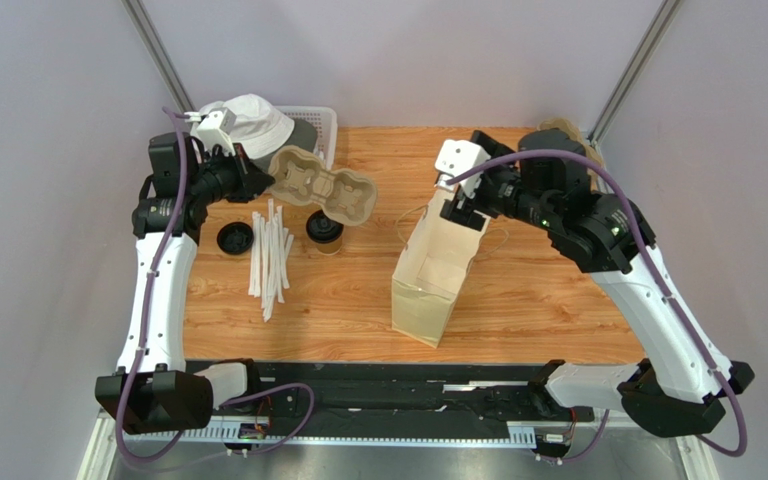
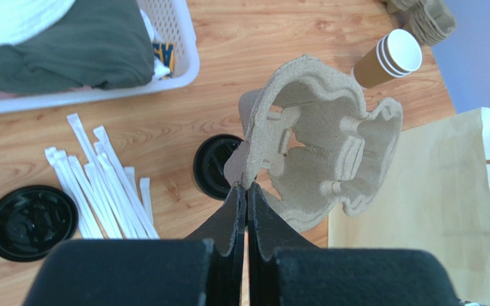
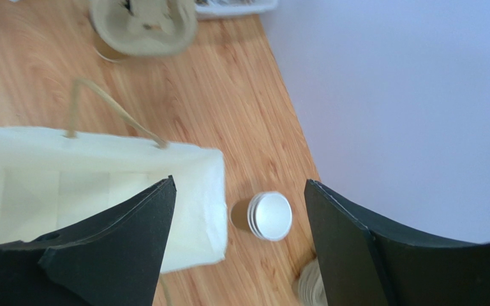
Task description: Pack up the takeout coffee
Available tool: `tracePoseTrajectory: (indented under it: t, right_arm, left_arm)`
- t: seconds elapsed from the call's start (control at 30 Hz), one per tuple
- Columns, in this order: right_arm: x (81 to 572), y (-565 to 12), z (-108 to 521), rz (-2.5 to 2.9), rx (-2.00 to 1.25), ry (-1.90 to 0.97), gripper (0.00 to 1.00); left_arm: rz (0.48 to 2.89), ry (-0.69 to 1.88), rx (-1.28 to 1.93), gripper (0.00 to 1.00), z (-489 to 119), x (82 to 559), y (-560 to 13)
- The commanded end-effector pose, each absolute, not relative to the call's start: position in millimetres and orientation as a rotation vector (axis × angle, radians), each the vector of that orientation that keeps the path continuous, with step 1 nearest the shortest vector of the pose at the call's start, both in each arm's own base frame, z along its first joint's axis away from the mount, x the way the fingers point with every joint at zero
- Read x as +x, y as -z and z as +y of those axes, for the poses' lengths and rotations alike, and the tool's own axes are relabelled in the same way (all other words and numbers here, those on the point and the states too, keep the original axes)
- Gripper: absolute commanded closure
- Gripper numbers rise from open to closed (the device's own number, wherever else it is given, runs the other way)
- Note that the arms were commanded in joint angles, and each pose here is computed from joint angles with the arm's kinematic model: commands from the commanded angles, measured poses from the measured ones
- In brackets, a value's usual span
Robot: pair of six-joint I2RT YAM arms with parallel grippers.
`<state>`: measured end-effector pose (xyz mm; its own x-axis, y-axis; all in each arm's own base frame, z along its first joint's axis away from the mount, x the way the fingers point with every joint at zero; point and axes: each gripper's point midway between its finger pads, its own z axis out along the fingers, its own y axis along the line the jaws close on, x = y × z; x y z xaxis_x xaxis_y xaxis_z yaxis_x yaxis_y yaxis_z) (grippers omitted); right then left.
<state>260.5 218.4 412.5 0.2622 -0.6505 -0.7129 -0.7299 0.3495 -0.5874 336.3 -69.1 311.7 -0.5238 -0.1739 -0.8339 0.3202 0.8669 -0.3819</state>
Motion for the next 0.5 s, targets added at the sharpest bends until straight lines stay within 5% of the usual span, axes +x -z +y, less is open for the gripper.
tracePoseTrajectory:
  t: [0.0, 0.47]
  right_arm:
    - [280, -399, 177, 1.606, -1.188, -0.054, 0.2]
    - [313, -311, 165, 1.976, -1.221, -0.288, 0.28]
  left_arm:
    - [1.893, 0.587, 0.233, 1.0, -73, 334, -355]
    - [1.692, 0.58, 0.487, 1.0, -93, 321, -413]
